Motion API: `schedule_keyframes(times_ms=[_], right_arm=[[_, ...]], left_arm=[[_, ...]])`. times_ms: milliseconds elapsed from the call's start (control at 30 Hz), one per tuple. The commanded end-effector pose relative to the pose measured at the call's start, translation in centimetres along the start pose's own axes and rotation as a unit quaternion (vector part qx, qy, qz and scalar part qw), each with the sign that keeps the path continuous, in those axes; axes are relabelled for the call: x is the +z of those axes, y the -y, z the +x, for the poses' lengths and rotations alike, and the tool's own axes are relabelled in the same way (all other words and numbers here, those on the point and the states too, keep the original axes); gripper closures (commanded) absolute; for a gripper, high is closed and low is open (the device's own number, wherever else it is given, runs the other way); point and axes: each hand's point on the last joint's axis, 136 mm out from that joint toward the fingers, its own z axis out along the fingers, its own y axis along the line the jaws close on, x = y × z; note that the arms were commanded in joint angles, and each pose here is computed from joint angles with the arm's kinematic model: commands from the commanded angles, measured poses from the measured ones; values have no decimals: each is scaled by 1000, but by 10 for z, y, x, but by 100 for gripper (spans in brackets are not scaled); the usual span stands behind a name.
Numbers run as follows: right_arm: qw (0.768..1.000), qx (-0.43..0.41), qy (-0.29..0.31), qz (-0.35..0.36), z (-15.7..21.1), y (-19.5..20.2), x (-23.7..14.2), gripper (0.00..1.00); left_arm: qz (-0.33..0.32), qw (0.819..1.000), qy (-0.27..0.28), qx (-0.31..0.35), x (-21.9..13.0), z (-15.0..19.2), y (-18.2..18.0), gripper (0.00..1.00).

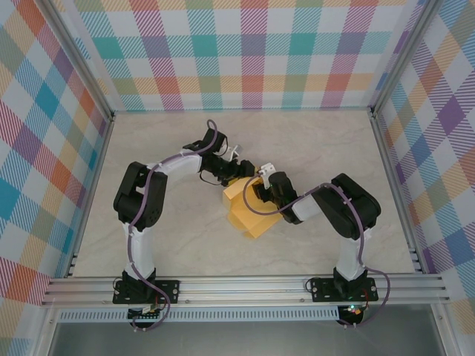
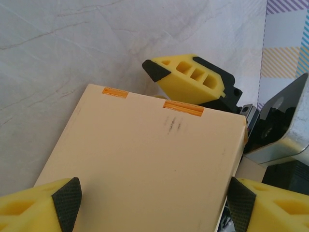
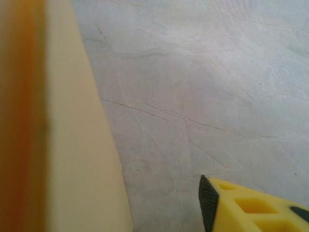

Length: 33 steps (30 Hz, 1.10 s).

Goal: Fold the paper box

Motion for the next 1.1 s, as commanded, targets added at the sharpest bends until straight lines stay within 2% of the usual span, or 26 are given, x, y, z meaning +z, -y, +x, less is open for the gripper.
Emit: schedule_keyframes(times_ms=[0,267,367,500,767,967,1067], right_arm=[[996,-48,35,-61,-23,-24,-13,53],[997,-52,44,-46,-20,-19,-12,60],[997,-43,45,-35,-22,-15,-10,50],[998,-44,34,-29,-20,-13,-7,49],[999,-46,10,-3,-15,-5,4,61],[999,-49,17,-8,-19,-7,-1,78],[998,-50,24,-16,-23,-9,-6,79]], left_arm=[[-30,998,-54,-14,14,24,-19,20],[-19,997,-70,-2,21,29,-20,20],[-11,997,-82,-1,26,33,-17,20],[-2,996,-93,5,31,36,-11,21],[17,995,-102,11,36,40,-3,21],[17,994,-108,9,40,42,-3,21],[15,994,-111,8,41,42,-4,21]])
